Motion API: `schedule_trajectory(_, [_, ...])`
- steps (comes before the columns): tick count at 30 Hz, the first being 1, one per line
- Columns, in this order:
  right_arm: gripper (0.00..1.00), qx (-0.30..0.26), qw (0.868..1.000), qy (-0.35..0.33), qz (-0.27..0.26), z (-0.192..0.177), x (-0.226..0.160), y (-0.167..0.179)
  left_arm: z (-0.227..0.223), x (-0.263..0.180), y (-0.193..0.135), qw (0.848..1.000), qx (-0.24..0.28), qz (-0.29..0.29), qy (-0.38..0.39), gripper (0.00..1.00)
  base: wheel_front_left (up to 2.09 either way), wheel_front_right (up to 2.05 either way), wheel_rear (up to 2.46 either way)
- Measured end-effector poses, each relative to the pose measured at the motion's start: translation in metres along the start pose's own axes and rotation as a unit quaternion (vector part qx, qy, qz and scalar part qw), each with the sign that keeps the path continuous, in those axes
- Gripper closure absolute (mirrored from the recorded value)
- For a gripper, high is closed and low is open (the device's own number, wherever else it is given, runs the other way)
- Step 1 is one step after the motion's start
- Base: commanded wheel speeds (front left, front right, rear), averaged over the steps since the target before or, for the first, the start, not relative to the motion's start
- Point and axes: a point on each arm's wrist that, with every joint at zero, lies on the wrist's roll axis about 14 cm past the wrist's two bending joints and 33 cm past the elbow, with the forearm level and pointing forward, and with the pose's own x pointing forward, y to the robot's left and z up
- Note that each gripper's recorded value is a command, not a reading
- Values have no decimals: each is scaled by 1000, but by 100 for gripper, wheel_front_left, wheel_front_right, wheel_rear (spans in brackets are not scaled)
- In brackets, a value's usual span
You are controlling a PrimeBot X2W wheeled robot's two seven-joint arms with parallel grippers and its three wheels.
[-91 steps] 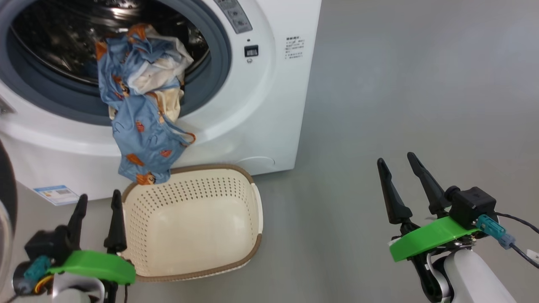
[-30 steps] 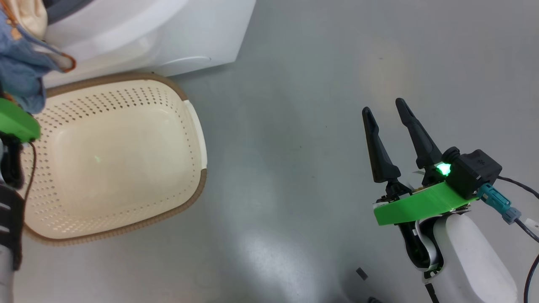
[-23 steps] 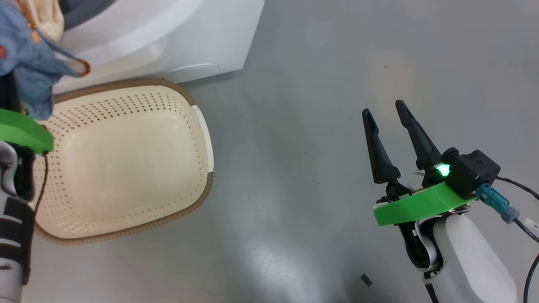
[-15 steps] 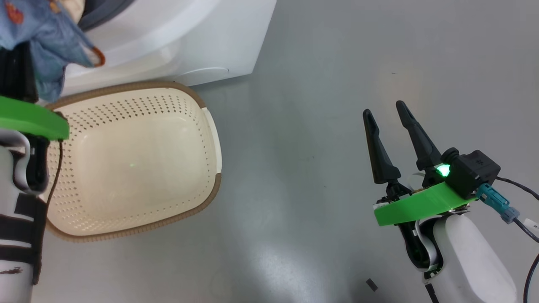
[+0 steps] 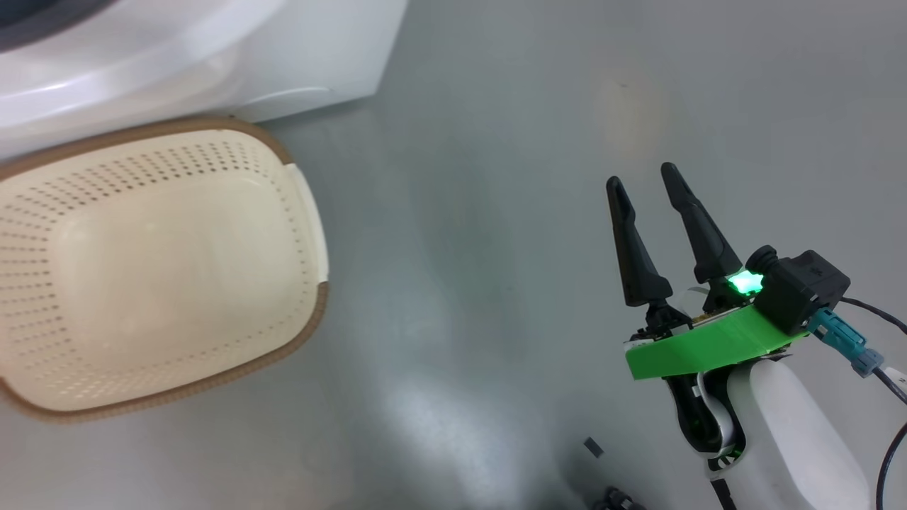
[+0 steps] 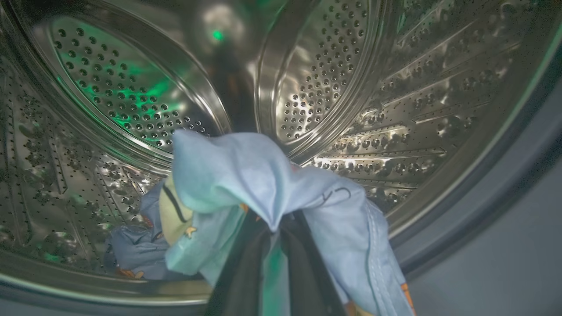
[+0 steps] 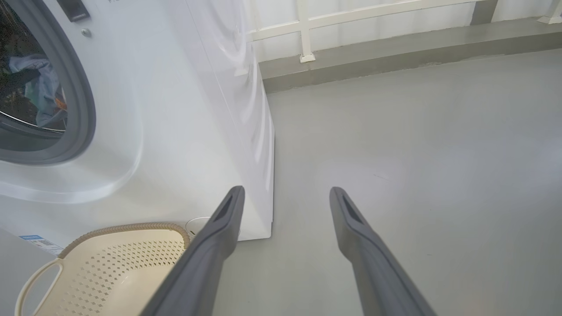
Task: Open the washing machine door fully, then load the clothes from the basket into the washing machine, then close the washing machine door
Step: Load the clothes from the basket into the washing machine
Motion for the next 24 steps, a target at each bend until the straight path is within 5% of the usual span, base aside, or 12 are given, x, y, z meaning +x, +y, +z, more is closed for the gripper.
schedule_trajectory(9, [0, -7, 999, 12, -33, -5, -11, -22, -18, 44, 13, 998, 1, 14, 56, 100, 0, 0, 0])
schedule_trajectory(10, [0, -8, 999, 14, -38, -6, -12, -25, -23, 48, 13, 998, -7, 16, 68, 92, 0, 0, 0])
schedule_trajectory(12, [0, -11, 999, 20, -45, -9, -15, -30, -34, 52, 11, 996, -12, 15, 89, 0, 0, 0, 0])
schedule_trajectory(17, [0, -10, 998, 29, -50, -16, -15, -33, -58, 54, 2, 991, -25, 5, 130, 0, 0, 0, 0])
schedule_trajectory(24, [0, -2, 999, 21, -33, -14, -7, -21, -41, 44, -4, 996, -24, -3, 89, 0, 0, 0, 0])
